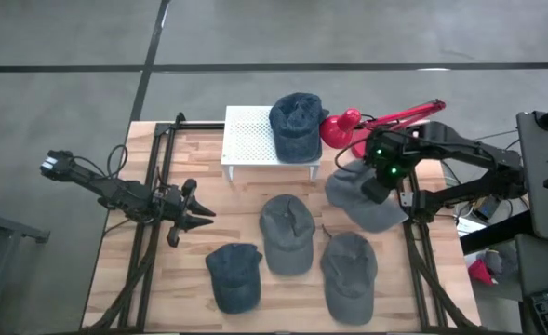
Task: Pick & Place hat
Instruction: Stack the blue cap on top of the blue cap on the shelf
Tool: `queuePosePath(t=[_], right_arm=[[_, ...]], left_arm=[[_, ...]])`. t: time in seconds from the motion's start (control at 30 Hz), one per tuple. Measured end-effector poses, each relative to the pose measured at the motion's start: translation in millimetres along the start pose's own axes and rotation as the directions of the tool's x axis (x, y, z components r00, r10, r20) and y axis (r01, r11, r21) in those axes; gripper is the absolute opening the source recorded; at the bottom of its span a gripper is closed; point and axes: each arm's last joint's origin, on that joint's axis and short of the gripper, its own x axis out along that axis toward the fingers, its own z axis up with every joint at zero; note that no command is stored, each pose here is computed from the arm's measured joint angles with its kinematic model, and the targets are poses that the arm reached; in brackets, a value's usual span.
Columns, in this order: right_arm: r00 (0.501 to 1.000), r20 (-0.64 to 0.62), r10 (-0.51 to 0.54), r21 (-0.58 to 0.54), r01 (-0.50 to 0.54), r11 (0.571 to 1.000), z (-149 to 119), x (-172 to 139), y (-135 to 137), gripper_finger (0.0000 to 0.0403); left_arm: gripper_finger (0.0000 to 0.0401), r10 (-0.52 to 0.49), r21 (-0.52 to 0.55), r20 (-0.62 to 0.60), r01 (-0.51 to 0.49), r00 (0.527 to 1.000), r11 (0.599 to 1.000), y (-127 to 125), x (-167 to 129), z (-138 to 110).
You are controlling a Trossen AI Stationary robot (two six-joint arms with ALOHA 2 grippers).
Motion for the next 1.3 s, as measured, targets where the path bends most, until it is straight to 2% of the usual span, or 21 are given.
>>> queuePosePath(t=[0.13, 0.4, 0.6, 0.8, 0.93, 1.07, 1.3], right_arm=[[0.999, 0.01, 0.033, -0.02, -0.032, 0.999, 7, 20, -1, 0.0011], [0.976, 0.049, 0.212, -0.102, -0.206, 0.973, 16, 53, 13, 0.0011], [0.965, 0.043, 0.258, -0.13, -0.251, 0.959, 12, 72, 20, 0.0011], [0.978, 0.054, 0.201, -0.117, -0.194, 0.974, 8, 80, 18, 0.0011], [0.985, 0.099, 0.139, -0.097, -0.13, 0.987, 8, 79, 15, 0.0011], [0.985, 0.117, 0.125, -0.084, -0.116, 0.99, 9, 79, 15, 0.0011], [0.997, 0.074, 0.037, -0.025, -0.036, 0.999, 5, 83, 8, 0.0011]], left_arm=[[0.0097, 0.0, -0.041, -0.001, 0.0, 1.0, 0.999, 0, 0, 0], [0.0097, 0.001, -0.096, 0.0, -0.001, 1.0, 0.995, 0, 0, 0], [0.0097, -0.007, -0.104, 0.029, 0.01, 1.0, 0.994, -1, 0, 3], [0.0097, -0.008, -0.119, 0.037, 0.012, 0.999, 0.993, -1, 0, 4], [0.0097, -0.006, -0.174, 0.036, 0.012, 0.999, 0.985, -1, 0, 4], [0.0097, -0.006, -0.256, 0.036, 0.015, 0.999, 0.967, -1, 0, 3], [0.0097, -0.002, -0.333, 0.037, 0.014, 0.999, 0.943, -1, 0, 4]])
